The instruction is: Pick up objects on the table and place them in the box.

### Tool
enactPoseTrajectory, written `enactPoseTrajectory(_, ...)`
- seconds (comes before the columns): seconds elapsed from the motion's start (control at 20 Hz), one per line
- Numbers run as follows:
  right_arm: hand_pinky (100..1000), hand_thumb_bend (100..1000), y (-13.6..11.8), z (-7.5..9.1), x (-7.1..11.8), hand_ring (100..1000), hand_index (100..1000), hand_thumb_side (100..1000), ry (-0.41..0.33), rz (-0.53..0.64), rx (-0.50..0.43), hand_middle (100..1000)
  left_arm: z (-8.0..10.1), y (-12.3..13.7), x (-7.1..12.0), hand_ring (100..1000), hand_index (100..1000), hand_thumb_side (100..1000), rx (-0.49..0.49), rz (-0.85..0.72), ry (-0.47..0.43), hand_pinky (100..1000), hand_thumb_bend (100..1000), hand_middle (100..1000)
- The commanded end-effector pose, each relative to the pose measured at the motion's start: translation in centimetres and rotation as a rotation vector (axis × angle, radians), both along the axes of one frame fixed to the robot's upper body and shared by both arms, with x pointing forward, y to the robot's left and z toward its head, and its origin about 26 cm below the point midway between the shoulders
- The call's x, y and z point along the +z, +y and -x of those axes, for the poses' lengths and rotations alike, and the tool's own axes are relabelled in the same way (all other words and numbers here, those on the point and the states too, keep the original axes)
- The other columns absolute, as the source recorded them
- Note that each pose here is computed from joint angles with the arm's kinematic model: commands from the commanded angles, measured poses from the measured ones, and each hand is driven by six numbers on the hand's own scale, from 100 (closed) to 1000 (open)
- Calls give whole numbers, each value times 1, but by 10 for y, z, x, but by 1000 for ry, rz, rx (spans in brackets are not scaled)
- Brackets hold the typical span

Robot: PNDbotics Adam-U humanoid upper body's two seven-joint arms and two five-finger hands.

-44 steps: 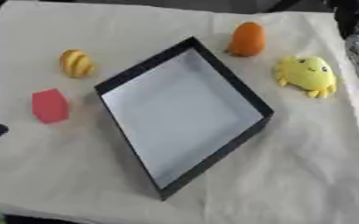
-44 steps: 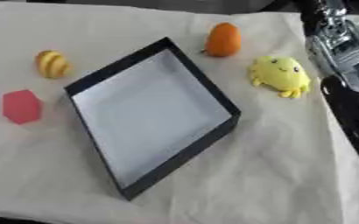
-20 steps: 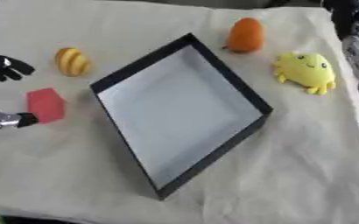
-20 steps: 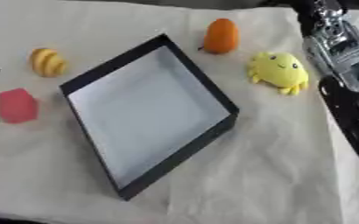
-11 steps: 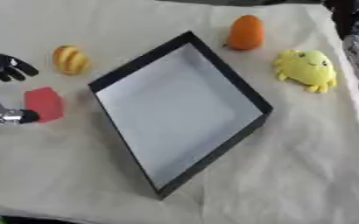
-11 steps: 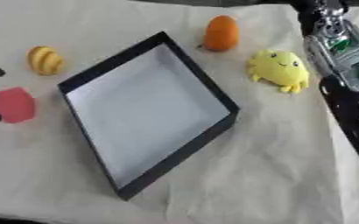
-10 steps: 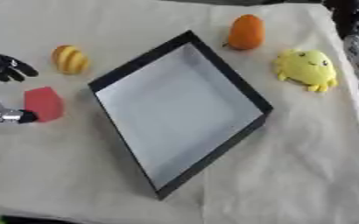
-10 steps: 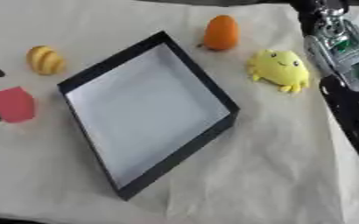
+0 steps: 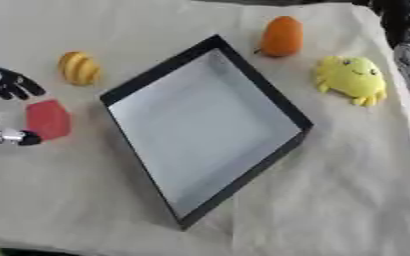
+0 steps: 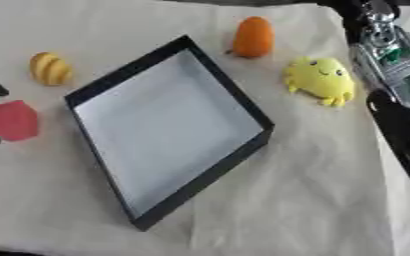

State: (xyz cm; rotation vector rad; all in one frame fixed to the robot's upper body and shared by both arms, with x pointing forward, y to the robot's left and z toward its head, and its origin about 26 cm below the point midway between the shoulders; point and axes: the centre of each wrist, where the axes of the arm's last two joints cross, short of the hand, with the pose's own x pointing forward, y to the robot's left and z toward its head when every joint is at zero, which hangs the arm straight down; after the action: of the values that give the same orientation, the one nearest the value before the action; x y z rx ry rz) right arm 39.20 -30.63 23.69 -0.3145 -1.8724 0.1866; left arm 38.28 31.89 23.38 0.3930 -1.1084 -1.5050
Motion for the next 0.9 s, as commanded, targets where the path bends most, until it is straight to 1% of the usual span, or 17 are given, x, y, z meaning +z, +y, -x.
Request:
enactPoseTrajectory(0.05, 860, 284, -4, 1, 11, 801, 918, 581, -28, 11, -5, 827, -2, 2, 12, 873, 885, 311, 11, -10, -37, 915, 574, 841)
enactPoseTrajectory(0.3, 860, 281, -5, 1, 10, 801, 919, 582, -26, 11, -4, 828, -7, -2, 7, 871, 884, 336, 6, -14, -38, 912, 576, 837)
enactPoseTrajectory(0.45, 861, 278, -5, 1, 10, 801, 919, 583, -26, 9, -3, 828, -10, -3, 5, 863, 877, 346, 16, -30, -57, 903, 571, 827)
enactPoseTrajectory(0.7, 862, 265, -6, 0, 9, 801, 920, 590, -24, 8, -1, 829, -14, -5, 0, 859, 873, 339, 31, -61, -87, 899, 570, 824)
enactPoseTrajectory(0.75, 862, 260, -6, 0, 9, 801, 920, 590, -24, 7, -1, 829, -15, -5, -2, 857, 870, 322, 30, -68, -86, 897, 587, 821)
enactPoseTrajectory(0.8, 862, 265, -6, 0, 9, 801, 920, 590, -25, 6, -1, 829, -15, -5, -3, 857, 870, 334, 26, -75, -82, 896, 566, 822)
enactPoseTrajectory(0.9, 861, 263, -6, 0, 9, 801, 920, 591, -24, 5, 2, 829, -16, -6, -4, 847, 862, 299, 19, -85, -73, 886, 532, 810)
